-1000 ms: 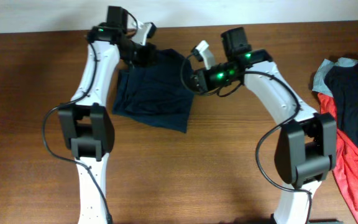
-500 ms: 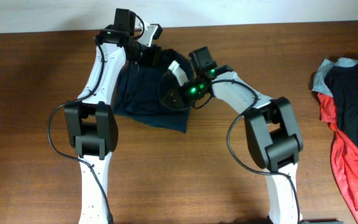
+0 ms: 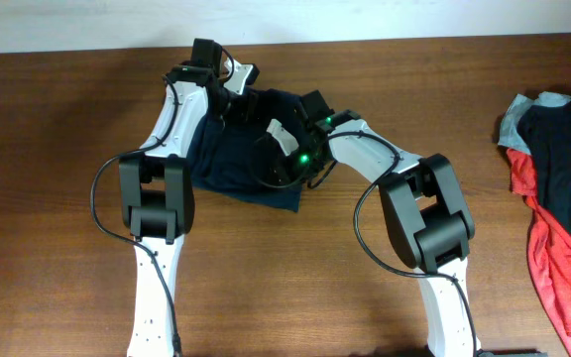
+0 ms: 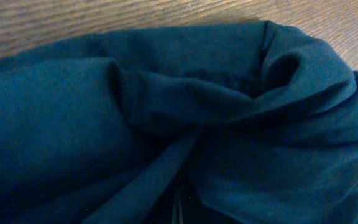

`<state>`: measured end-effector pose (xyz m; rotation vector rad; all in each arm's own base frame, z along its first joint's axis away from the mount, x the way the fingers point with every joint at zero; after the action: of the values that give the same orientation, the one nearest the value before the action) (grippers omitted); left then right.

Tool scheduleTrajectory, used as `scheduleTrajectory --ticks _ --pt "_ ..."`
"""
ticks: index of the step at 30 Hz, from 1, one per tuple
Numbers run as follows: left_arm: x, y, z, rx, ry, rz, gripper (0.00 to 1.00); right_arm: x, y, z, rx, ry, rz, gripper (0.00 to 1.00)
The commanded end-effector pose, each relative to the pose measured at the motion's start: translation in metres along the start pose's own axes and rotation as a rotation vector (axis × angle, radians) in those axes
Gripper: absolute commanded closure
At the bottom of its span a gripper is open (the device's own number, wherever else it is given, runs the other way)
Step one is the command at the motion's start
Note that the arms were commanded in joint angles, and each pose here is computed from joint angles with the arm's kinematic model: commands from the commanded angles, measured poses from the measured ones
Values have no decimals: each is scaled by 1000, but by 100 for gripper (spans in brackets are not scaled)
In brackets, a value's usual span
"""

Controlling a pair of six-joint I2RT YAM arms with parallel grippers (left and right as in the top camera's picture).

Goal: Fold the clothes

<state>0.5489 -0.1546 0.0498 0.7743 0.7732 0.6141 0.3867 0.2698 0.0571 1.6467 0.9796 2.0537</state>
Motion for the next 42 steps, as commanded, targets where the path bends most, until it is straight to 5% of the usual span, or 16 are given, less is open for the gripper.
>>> scheduleTrajectory --ticks 1,13,24,34,42 --pt "21 -21 -18 47 8 54 99 -20 -13 -16 36 -45 -54 96" --pt "16 -6 3 -1 41 64 100 -71 -30 -36 -51 -329 -126 96" --pt "-36 114 79 -203 -59 49 100 -38 -14 -27 -34 -217 63 96" --pt "-25 143 43 -89 81 39 95 33 93 7 -240 -9 165 95" --pt "-11 127 19 24 121 69 95 11 139 14 -338 -27 178 91"
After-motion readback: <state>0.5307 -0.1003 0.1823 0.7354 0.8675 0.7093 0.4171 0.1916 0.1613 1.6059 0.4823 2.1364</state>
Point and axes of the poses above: each gripper's point midway between its finger pads, its own y axis back along the fingers, its own x axis along the line the jaws close on, z = x × y, the point moved 5 cm from there along y, back along the fingers, and after that the axes turned 12 degrees about -y, right-handed, at the moved point
